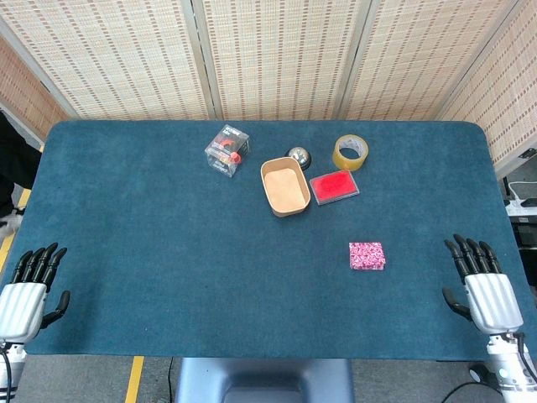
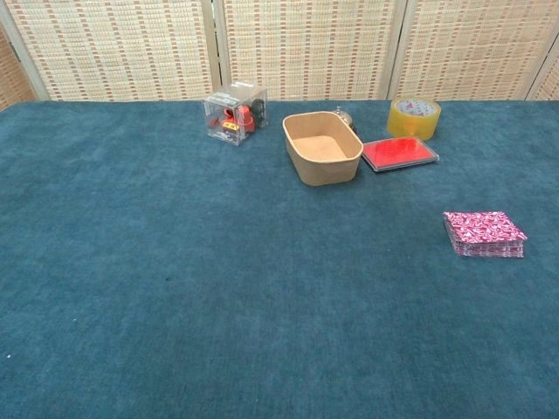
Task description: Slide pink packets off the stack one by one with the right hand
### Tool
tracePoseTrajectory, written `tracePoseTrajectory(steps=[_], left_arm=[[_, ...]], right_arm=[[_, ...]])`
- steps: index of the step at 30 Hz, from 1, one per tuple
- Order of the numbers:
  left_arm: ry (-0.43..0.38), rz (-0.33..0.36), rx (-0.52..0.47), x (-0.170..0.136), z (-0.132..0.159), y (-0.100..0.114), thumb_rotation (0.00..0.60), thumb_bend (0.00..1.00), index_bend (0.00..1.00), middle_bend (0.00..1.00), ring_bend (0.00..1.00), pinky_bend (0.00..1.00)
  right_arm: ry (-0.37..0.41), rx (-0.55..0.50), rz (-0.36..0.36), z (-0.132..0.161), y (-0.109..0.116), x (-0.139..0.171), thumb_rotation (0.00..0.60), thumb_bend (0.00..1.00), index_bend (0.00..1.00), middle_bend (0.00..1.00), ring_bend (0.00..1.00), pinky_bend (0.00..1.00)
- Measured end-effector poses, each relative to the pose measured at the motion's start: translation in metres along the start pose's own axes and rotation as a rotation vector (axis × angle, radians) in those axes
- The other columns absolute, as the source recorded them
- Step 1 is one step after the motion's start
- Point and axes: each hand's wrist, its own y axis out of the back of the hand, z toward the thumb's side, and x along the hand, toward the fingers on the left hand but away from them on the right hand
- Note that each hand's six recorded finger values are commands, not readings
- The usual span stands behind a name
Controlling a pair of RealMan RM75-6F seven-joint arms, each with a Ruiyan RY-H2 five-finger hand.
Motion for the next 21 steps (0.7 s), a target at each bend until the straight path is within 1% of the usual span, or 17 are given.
tracePoseTrajectory(steps=[4,9,13,16,21], left_arm=[[-0.01,-0.001,-0.002,0.0,0.003,0.0,0.6,0.45,0.0,0.0,0.0,0.06],[-0.018,-0.011,-0.013,0.001,0.005,-0.001,0.6,0.45,0.0,0.0,0.0,0.06],[-0.018,-0.013,-0.018,0.004,0.005,0.0,0.6,0.45,0.0,0.0,0.0,0.06],[-0.024,-0.027,-0.016,0.006,0.006,-0.003,0.6,0.45,0.0,0.0,0.0,0.06],[-0.03,-0.038,-0.015,0.005,0.008,-0.003,0.6,0.45,0.0,0.0,0.0,0.06]], right_arm=[[-0.004,0.006,0.01,-0.001,-0.003,-0.003,0.6,0.28,0.0,0.0,0.0,0.0],[-0.009,0.021,0.036,-0.002,-0.012,-0.01,0.6,0.28,0.0,0.0,0.0,0.0],[0.019,0.045,0.058,0.006,-0.021,-0.023,0.6,0.28,0.0,0.0,0.0,0.0],[0.052,0.071,0.091,0.016,-0.03,-0.034,0.6,0.28,0.0,0.0,0.0,0.0],[0.107,0.132,0.186,0.035,-0.051,-0.05,0.6,0.28,0.0,0.0,0.0,0.0]])
